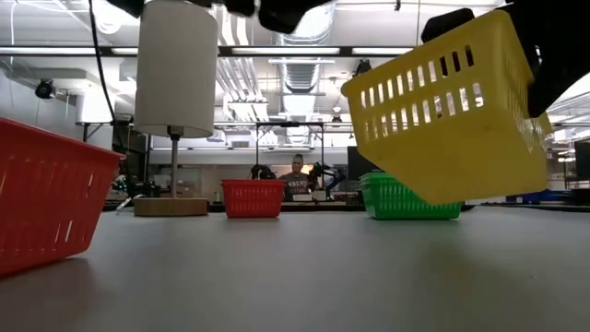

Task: Stack baskets by color
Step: Stack the right yellow basket on the left yellow basket

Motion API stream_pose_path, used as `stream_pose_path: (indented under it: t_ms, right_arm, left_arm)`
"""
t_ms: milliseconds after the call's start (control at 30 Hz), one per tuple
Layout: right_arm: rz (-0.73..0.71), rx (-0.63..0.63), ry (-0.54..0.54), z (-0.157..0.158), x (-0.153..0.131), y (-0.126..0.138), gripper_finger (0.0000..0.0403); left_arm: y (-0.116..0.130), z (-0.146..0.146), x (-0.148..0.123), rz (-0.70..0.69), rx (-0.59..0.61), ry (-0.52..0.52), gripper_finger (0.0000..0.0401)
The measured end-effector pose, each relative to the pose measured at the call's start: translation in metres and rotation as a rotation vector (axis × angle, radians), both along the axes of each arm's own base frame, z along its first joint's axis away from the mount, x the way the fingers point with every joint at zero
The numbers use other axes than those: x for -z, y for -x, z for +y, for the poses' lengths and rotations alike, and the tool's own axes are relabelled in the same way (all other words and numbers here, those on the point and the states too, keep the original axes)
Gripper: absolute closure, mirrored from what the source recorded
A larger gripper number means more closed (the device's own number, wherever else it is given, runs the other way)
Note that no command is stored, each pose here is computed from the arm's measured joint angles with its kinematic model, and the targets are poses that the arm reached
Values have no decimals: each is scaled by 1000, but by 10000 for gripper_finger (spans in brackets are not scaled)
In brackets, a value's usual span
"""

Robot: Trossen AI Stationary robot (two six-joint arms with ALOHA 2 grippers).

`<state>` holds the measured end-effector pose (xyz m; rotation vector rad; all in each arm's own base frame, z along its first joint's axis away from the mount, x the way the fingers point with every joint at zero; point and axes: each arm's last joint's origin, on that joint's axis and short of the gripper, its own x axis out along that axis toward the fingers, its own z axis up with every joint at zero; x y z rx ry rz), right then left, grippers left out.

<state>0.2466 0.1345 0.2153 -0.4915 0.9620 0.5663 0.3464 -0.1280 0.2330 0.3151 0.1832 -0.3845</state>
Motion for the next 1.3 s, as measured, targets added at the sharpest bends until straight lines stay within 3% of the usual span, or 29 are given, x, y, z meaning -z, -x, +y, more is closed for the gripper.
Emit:
stream_pose_path:
  t_ms: [333, 633, 833, 1067, 1200, 1300]
  right_arm:
    - [-6, -12, 5, 2, -2, -3, 394]
    - [-10, -11, 4, 2, -2, -3, 394]
    - [-13, -13, 4, 2, -2, -3, 394]
    - [-19, -10, 7, 2, -2, -4, 394]
    - [-30, -10, 2, 2, -3, -5, 390]
    - [-40, 9, -2, 2, -3, -6, 365]
  left_arm:
    - [-37, 11, 38, 11, 83, 93, 253]
    - [-50, 16, 47, 58, 125, 160, 256]
    - [-50, 17, 49, 76, 120, 157, 303]
    - [-51, 20, 50, 91, 113, 154, 385]
    - [-50, 20, 50, 90, 115, 153, 395]
    - [-50, 20, 50, 91, 117, 153, 398]
